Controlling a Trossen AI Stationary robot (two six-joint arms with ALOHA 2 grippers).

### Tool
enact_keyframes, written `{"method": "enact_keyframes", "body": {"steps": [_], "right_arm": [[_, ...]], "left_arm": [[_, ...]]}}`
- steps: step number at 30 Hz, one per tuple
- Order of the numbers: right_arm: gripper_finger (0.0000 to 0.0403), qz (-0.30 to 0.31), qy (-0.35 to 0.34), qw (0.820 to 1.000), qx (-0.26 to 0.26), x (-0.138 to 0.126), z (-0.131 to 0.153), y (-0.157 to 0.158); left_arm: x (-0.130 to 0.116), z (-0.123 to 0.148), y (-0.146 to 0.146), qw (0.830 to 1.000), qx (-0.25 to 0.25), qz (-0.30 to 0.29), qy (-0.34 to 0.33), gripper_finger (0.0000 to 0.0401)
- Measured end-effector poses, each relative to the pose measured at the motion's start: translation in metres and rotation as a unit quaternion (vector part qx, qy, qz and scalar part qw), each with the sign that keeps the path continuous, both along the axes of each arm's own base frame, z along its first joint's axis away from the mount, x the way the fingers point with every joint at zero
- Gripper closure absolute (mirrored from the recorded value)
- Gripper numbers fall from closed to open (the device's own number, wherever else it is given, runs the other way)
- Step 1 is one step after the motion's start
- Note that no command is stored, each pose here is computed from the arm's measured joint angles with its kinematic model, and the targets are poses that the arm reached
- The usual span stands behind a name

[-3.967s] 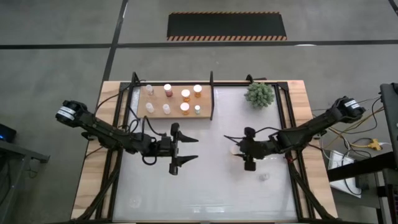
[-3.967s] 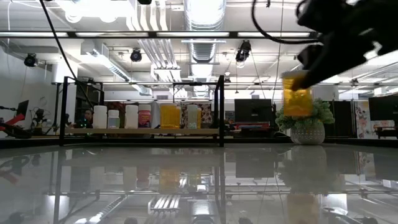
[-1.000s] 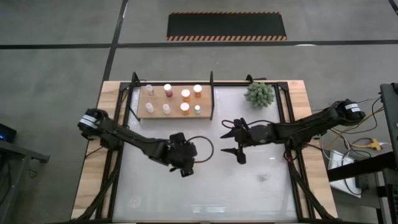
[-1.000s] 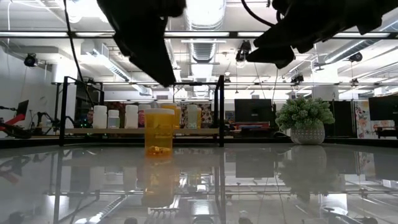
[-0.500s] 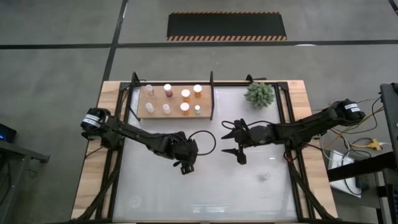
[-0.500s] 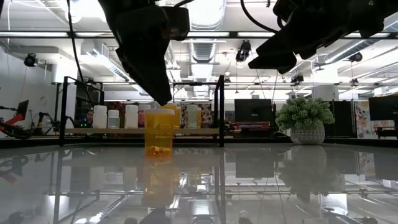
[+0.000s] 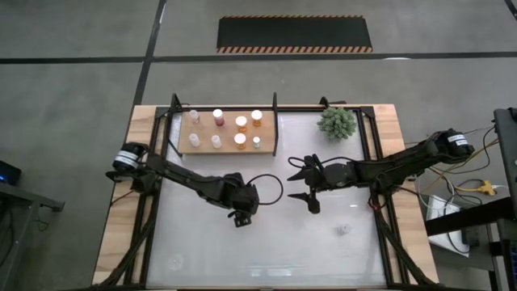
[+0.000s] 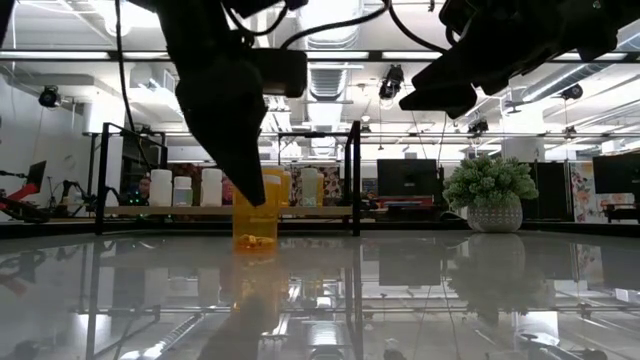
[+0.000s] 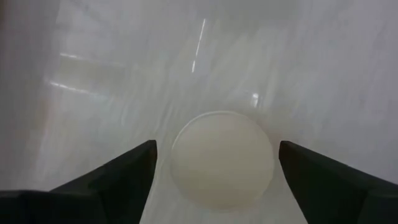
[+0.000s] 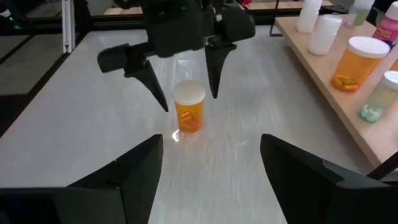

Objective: Pick and place medicine bottles onto shelf by color
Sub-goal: Put the orange pill bottle on the shelf

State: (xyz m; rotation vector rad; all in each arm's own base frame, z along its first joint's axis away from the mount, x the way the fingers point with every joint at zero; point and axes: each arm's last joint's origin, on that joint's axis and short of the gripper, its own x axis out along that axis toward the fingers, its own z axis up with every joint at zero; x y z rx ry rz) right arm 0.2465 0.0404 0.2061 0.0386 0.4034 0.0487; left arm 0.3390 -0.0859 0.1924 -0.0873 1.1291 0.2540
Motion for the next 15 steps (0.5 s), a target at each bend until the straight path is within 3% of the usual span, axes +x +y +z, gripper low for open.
{"method": "enact_keyframes", "body": {"steps": [5,15], "right_arm": [[0.0146,-0.002,0.000,1.000,0.004,0.0000,-0.0001,0.0000],[0.0146,-0.002,0.001,1.000,0.005,-0.0002,-0.0005,0.0000]], "left_arm": [[0.0012,-0.0031,-0.0005,1.000,0.005,-0.010,0.004,0.0113],[0.0018,0.0017,-0.0006,1.000,0.003,-0.009,-0.003,0.0216]]}}
